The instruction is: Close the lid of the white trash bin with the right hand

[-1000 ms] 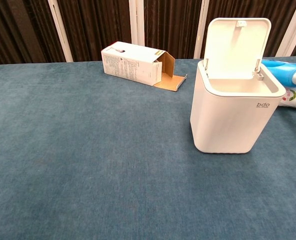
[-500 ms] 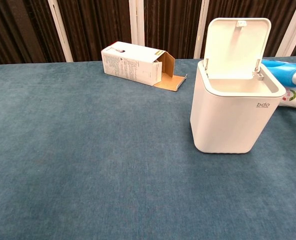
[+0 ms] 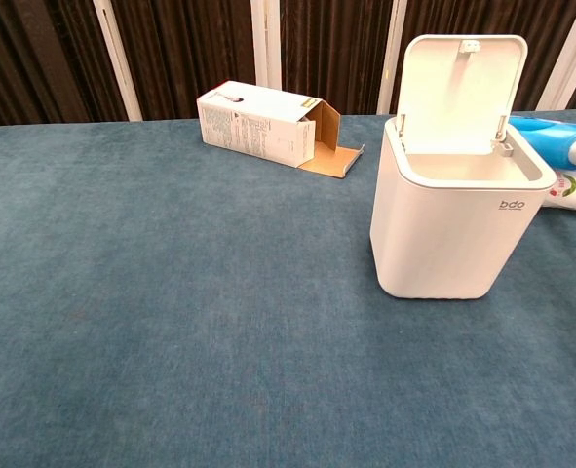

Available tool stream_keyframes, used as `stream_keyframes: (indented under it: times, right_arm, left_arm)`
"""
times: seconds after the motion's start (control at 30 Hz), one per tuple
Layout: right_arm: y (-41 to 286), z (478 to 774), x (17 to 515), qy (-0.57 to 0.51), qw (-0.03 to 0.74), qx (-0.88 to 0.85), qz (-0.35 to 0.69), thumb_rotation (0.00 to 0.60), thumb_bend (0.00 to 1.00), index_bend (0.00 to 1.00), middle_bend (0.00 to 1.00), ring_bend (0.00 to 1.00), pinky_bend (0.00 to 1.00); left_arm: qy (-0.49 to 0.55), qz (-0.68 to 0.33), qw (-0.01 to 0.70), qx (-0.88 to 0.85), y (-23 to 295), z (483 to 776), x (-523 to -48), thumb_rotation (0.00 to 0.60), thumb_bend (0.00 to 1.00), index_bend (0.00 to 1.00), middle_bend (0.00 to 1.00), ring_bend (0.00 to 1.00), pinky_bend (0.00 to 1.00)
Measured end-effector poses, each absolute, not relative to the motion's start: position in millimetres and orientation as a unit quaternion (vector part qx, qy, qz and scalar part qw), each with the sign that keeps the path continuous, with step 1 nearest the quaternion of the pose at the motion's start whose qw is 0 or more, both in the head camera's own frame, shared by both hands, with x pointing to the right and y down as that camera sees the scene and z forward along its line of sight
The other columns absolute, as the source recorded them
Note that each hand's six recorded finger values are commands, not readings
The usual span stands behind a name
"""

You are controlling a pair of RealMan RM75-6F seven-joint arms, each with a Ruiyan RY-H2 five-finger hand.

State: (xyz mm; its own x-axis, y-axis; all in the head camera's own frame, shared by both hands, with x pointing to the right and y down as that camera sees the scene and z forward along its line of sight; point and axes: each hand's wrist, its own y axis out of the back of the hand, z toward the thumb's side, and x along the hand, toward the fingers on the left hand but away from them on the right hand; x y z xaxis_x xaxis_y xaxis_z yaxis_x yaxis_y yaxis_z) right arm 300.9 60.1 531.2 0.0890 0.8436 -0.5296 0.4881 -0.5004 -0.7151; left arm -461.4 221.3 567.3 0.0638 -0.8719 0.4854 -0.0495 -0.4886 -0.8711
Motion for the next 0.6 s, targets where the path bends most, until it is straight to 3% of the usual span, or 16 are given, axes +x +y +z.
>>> stream_keyframes:
  times: [0.13, 0.6]
  right_arm:
    - [57, 534, 286, -0.455, 0.176, -0.723, 0.489, 0.6, 0.73, 0.23, 0.8, 0.85, 0.78]
    - [66, 552, 261, -0.427, 0.16, -0.728, 0.512, 0.6, 0.74, 0.24, 0.8, 0.85, 0.78]
  left_arm:
    - [0.362, -0.582, 0.351, -0.638, 221, 568, -462, 0.6, 0.0, 0.0, 0.0, 0.0, 0.0]
    - [0.365, -0.581, 0.349, -0.638, 220, 567, -465, 0.6, 0.0, 0.0, 0.0, 0.0, 0.0]
